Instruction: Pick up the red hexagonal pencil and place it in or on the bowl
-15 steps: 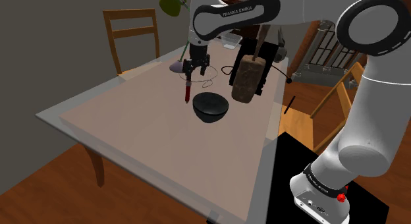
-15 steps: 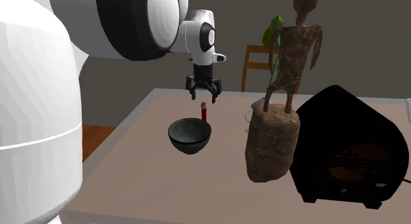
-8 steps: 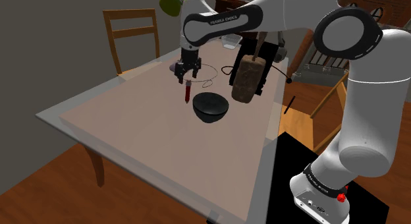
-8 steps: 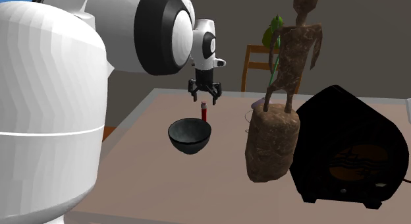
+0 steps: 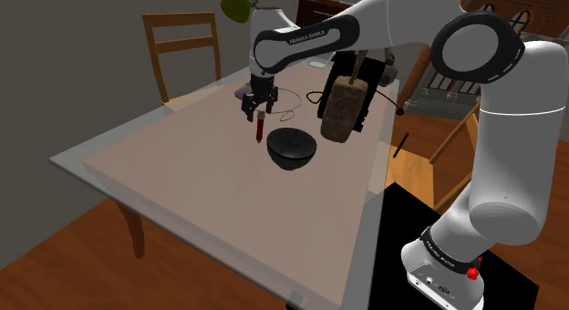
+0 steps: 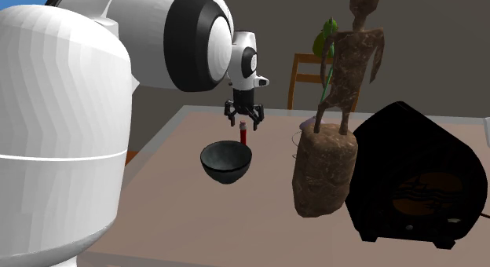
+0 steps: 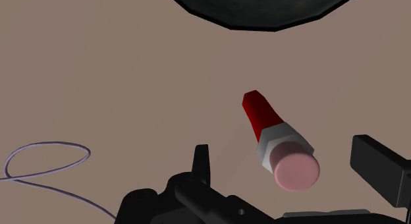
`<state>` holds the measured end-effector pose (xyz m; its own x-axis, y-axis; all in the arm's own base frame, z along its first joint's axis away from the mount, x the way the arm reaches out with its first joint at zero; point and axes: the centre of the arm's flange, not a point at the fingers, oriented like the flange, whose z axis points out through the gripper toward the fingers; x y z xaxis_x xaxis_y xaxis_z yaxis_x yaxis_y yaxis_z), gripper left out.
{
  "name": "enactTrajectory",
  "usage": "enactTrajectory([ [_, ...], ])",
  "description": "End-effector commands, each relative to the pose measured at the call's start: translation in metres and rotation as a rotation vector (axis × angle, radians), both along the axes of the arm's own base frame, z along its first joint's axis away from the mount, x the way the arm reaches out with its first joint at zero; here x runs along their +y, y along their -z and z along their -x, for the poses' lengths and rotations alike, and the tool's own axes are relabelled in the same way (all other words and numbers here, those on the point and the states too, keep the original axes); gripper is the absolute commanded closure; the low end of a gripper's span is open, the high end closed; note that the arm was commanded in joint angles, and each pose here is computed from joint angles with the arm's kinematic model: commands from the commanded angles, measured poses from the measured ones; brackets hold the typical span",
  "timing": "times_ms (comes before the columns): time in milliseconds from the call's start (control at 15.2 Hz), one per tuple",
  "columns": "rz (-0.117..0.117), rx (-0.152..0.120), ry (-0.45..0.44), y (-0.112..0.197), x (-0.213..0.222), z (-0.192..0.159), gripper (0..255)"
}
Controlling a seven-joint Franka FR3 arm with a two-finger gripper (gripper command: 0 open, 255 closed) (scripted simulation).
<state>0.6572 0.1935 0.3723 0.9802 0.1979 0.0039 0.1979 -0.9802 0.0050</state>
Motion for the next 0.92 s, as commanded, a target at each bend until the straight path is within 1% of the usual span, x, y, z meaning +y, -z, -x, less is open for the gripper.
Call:
enactTrajectory([
  [0, 0.0, 0.0, 0.0, 0.0002, 0.0, 0.0, 0],
  [132, 0.0, 0.0, 0.0, 0.0002, 0.0, 0.0, 0],
  [198, 0.0, 0.0, 0.0, 0.0002, 0.0, 0.0, 255],
  [792, 0.0, 0.0, 0.0, 0.0002, 0.0, 0.0, 255],
  [858, 0.0, 0.0, 0.0, -0.0051, 0.0, 0.0, 255],
])
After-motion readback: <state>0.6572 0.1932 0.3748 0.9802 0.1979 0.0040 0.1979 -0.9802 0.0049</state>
